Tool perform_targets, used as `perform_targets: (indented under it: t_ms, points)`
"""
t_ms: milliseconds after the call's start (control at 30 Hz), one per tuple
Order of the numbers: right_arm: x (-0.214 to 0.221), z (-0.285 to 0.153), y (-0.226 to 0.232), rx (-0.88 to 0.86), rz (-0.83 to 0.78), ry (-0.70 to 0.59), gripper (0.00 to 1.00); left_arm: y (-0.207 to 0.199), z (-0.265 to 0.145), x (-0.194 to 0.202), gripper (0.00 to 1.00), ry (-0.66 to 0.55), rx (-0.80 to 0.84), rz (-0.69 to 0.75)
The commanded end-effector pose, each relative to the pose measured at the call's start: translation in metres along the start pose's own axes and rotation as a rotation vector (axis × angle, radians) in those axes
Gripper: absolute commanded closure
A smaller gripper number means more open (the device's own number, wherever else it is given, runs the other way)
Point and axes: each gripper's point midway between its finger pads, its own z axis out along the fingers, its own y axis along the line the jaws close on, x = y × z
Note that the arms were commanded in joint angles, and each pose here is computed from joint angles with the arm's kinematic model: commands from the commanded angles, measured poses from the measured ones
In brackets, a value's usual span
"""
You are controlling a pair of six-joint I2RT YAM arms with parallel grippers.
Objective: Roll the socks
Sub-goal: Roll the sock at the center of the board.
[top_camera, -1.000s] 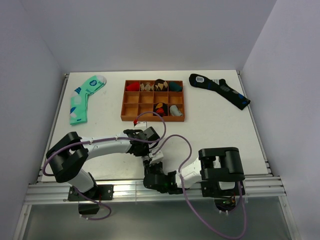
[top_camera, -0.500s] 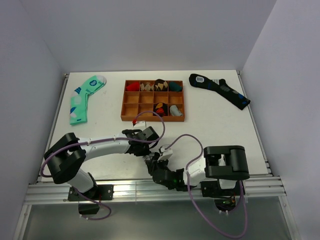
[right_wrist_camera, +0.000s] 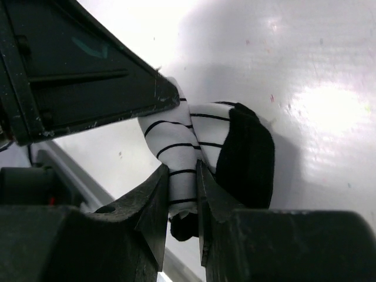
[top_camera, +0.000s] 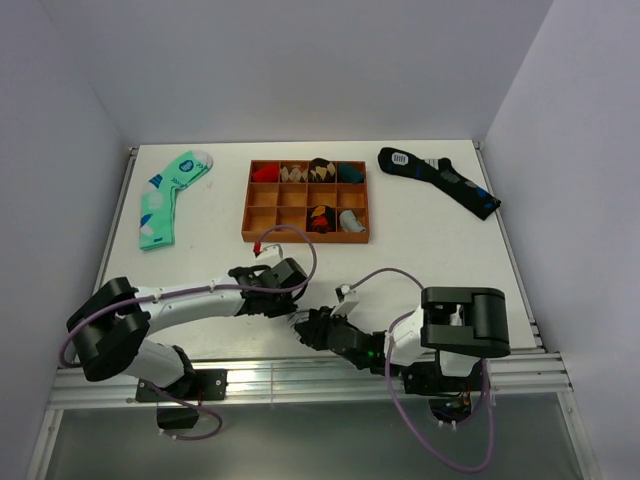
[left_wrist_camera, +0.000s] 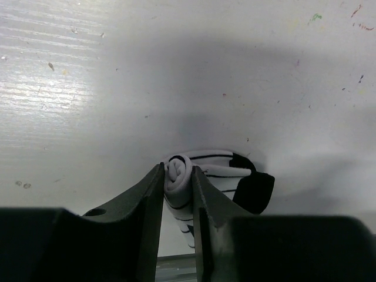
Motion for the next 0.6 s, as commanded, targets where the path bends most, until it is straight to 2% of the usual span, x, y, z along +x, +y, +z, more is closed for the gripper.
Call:
perform_targets:
  t_ms: [0,233,367,467,567]
  points:
    - [0.057,-0.047,-0.116,0.302,-0.153,0.289,0.93,-0.007,-0.003,-0.018,0.70,-0.074,0.048,-0.058]
    - [0.059,-0.064,-0.130,0.358,-0.106,0.328,0.96,-0.014,0.005,-0.018,0.65,-0.091,0.091,-0.073]
    - [0.062,-0.069,-0.134,0.367,-0.102,0.347,0.99,-0.025,0.006,-0.018,0.62,-0.067,0.151,-0.032]
    - [0.065,-0.072,-0.140,0.400,-0.090,0.363,1.00,-0.016,0.004,-0.018,0.62,-0.071,0.133,-0.042]
    - [0.067,-0.074,-0.144,0.429,-0.072,0.368,1.00,-0.010,-0.010,-0.019,0.59,-0.091,0.187,-0.083]
